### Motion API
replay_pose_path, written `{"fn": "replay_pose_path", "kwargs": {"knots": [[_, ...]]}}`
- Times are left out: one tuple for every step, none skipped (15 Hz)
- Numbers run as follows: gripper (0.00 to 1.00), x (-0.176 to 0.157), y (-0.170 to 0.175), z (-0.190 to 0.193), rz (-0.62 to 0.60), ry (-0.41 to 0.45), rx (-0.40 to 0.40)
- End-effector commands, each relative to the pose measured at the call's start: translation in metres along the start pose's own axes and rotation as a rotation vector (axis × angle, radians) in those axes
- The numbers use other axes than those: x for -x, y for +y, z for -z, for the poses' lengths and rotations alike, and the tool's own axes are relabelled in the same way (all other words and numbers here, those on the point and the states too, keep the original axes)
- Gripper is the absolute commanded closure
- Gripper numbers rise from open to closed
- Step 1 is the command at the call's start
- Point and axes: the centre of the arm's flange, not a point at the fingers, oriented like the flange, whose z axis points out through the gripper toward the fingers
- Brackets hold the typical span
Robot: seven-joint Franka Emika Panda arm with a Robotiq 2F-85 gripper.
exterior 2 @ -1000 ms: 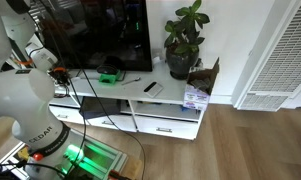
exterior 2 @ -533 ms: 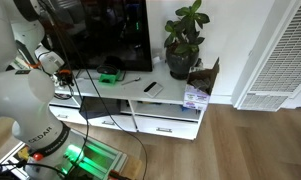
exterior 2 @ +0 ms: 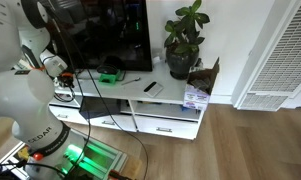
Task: Move the plastic lid to the left
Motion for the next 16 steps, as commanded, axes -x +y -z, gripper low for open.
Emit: {"fn": "replay_pose_path", "kwargs": {"knots": [[0.99,-0.003,0.009,-0.014,-0.014,0.029,0.02],[0.99,-0.003,0.011,-0.015,-0.018,0.035,0.021],[0.99,-0.003,0.012,-0.015,-0.018,0.039,0.02],[0.7,-0.003,0.012,-0.013,-0.019,0.044,0.012],[0.69,-0.002,0.013,-0.01,-0.021,0.05,0.016],[0.63,-0.002,0.013,-0.004,-0.024,0.05,0.02],[0.56,-0.002,0.013,0.003,-0.025,0.055,0.021],[0.5,-0.001,0.013,0.013,-0.03,0.059,0.03],[0.42,-0.002,0.014,0.021,-0.04,0.063,0.033],[0.36,-0.001,0.016,0.033,-0.065,0.066,0.032],[0.28,-0.001,0.018,0.043,-0.101,0.058,0.031],[0.22,0.002,0.02,0.056,-0.153,0.044,0.001],[0.16,0.007,0.022,0.067,-0.219,0.026,-0.01],[0.08,0.013,0.022,0.075,-0.267,0.018,-0.024],[0.02,0.021,0.02,0.084,-0.312,-0.002,-0.042],[0.0,0.028,0.017,0.09,-0.358,-0.02,-0.063]]}}
